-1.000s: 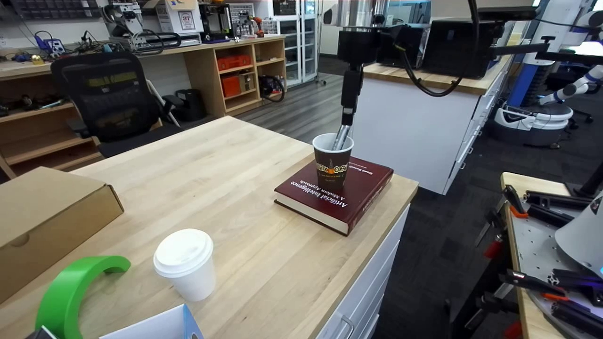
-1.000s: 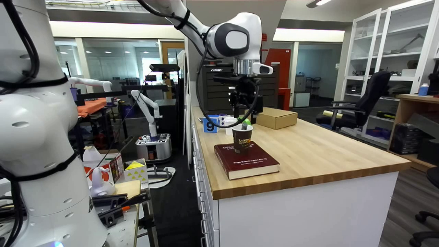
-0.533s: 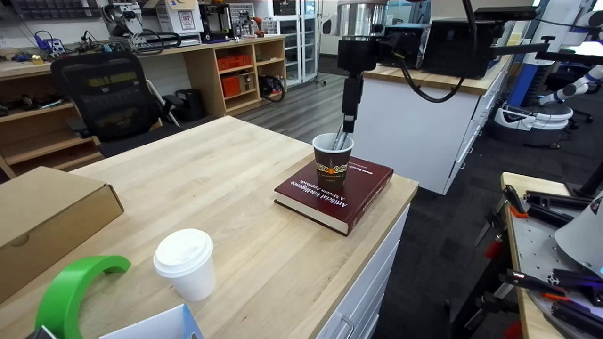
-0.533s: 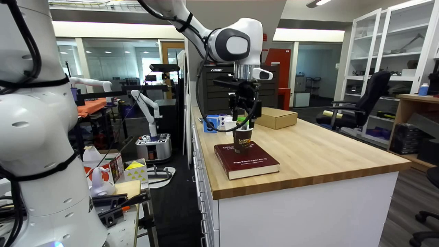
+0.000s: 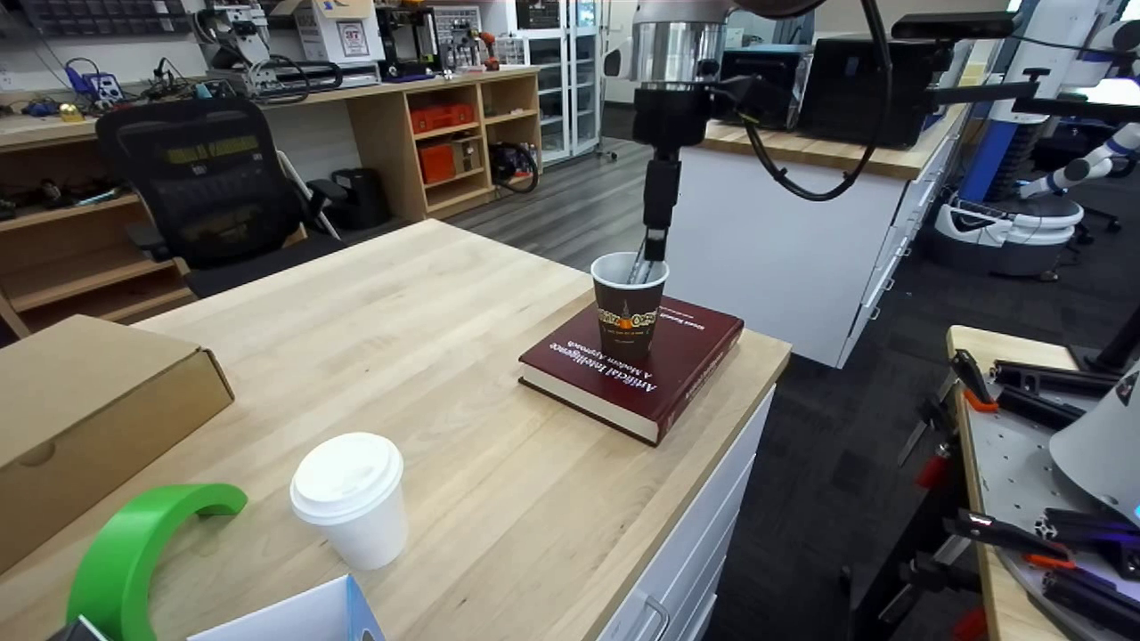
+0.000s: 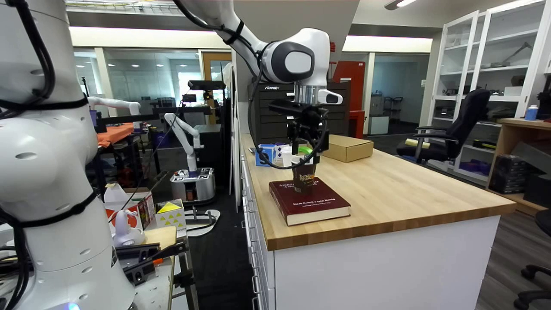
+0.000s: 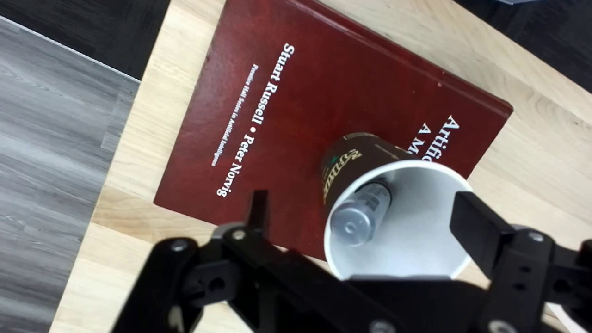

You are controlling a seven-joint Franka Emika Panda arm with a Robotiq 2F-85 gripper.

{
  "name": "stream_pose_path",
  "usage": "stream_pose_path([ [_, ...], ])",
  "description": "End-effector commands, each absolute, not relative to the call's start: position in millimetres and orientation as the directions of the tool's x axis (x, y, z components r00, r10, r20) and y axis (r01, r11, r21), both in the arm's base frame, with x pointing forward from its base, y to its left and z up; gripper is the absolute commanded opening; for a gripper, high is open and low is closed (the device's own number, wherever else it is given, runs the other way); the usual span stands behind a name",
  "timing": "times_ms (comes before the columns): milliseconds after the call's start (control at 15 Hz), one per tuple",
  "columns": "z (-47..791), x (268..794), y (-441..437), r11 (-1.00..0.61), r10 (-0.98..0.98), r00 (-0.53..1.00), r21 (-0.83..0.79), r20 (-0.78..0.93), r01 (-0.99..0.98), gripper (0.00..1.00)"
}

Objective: Remove the marker from the mug cup and place it on the book

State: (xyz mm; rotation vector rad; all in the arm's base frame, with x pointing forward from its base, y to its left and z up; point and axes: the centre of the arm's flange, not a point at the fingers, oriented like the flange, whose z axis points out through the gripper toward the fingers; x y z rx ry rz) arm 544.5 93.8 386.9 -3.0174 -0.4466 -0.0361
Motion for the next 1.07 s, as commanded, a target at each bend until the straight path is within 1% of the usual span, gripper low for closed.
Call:
stream_pose_path([
  [0, 384.4, 544.8, 95.3, -0.945, 0.309, 0.949, -0.091, 0.065, 0.314, 1.0],
  [133, 383.1, 544.0, 96.0, -0.945, 0.311, 0.949, -0.091, 0.06, 0.315, 1.0],
  [200, 382.1, 543.8, 96.0, -0.945, 0.31, 0.949, -0.091, 0.062, 0.315, 0.75],
  [267, 381.5, 543.9, 96.0, -0.944, 0.313, 0.947, -0.09, 0.064, 0.318, 0.73],
  [333, 381.0, 544.0, 95.9, -0.943, 0.314, 0.947, -0.091, 0.071, 0.319, 0.67],
  [400, 380.8, 544.5, 95.8, -0.943, 0.314, 0.947, -0.089, 0.074, 0.32, 0.59],
  [533, 381.0, 545.9, 95.8, -0.942, 0.316, 0.945, -0.086, 0.086, 0.323, 0.47],
  [600, 381.3, 546.5, 96.3, -0.941, 0.32, 0.943, -0.083, 0.092, 0.327, 0.39],
  [867, 383.8, 547.5, 97.8, -0.937, 0.334, 0.937, -0.072, 0.105, 0.342, 0.13],
  [1000, 386.1, 545.9, 99.1, -0.935, 0.339, 0.935, -0.073, 0.107, 0.348, 0.03],
])
